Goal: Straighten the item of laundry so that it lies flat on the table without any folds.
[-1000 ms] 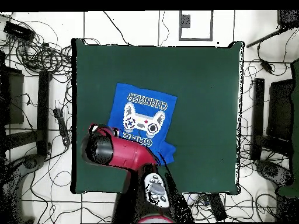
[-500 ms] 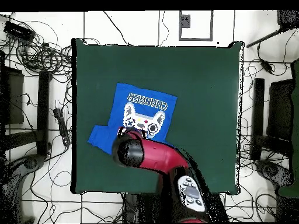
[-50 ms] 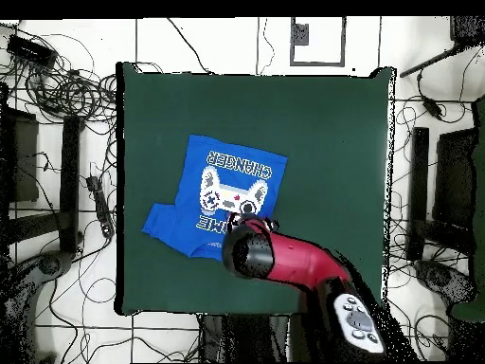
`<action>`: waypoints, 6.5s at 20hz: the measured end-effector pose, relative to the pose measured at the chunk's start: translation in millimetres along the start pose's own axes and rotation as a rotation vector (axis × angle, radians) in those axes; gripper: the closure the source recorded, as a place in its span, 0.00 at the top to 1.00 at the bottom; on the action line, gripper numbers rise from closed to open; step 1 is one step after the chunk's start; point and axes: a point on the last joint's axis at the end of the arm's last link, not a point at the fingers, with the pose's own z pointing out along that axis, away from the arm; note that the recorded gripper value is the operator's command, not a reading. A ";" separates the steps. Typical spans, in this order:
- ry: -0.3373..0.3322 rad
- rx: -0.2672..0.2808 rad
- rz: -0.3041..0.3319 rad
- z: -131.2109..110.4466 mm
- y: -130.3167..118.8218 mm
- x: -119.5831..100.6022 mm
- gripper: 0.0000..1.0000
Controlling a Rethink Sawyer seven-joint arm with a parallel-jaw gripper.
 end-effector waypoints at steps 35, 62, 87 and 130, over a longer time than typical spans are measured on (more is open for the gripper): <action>0.149 0.011 -0.126 81.8 -67.1 66.5 1.00; 0.139 0.001 -0.136 82.0 -78.0 65.4 0.00; 0.197 -0.072 -0.130 83.2 -89.5 56.4 0.00; 0.228 -0.100 -0.102 87.0 -162.6 13.1 0.00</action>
